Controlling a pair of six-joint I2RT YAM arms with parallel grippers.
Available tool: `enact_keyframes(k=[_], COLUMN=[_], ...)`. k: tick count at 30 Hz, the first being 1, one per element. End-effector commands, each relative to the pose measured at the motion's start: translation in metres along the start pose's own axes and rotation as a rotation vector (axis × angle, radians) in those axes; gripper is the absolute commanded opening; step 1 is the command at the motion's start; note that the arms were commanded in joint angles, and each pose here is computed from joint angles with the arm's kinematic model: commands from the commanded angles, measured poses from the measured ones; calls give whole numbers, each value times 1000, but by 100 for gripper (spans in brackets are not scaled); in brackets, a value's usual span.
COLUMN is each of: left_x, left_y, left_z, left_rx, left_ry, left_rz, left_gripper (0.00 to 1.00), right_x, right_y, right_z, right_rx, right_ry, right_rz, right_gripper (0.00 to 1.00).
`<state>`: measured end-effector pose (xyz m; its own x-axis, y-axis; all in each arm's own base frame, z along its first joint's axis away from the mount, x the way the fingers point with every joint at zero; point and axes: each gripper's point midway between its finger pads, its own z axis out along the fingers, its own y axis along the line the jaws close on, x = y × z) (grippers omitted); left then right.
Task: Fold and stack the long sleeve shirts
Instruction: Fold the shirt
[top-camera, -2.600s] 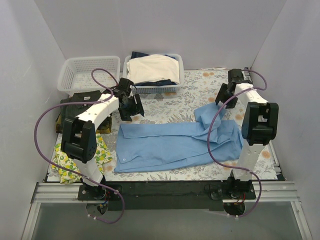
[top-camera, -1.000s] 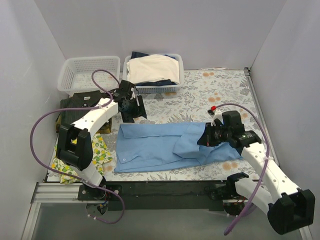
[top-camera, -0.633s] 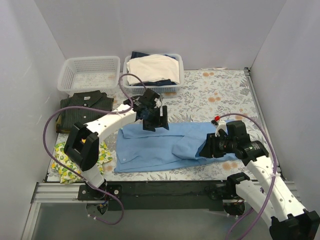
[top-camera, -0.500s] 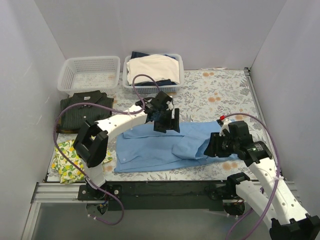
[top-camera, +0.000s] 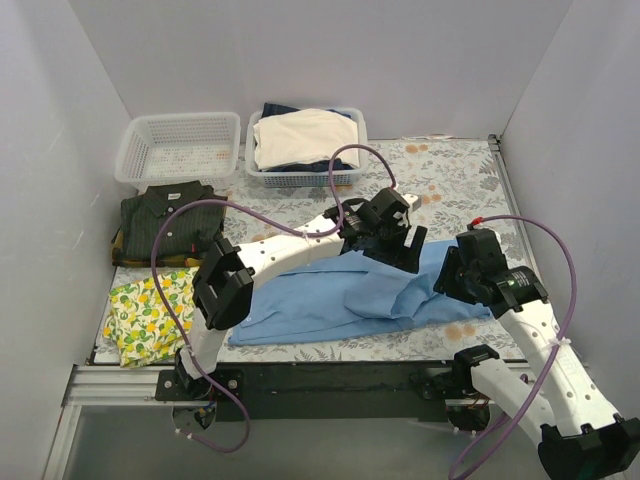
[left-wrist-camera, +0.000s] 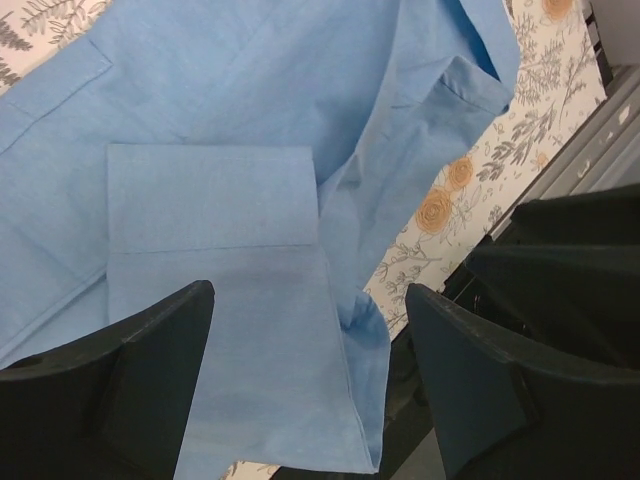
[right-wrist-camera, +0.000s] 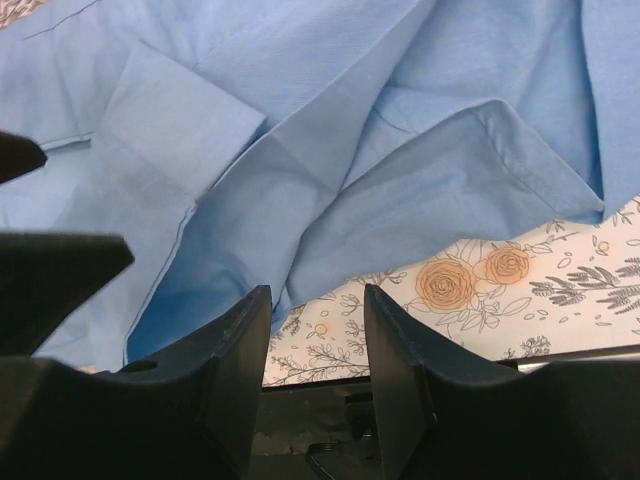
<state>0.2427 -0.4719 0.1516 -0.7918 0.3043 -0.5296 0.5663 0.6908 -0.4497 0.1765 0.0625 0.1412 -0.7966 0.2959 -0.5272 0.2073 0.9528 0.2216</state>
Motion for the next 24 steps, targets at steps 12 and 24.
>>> enact_keyframes(k=[12,24], left_x=[57,34], left_y=[14,45], left_z=[20,-11], left_rx=[-125,-347], left_ry=[112,-1], left_rz=[194,154], left_gripper=[73,0], right_x=[-19,-17], right_y=[-17,-17], right_z=[-18,-16], right_rx=[129,127], right_ry=[-78,-66], right_rz=[139,136], right_gripper=[49,49])
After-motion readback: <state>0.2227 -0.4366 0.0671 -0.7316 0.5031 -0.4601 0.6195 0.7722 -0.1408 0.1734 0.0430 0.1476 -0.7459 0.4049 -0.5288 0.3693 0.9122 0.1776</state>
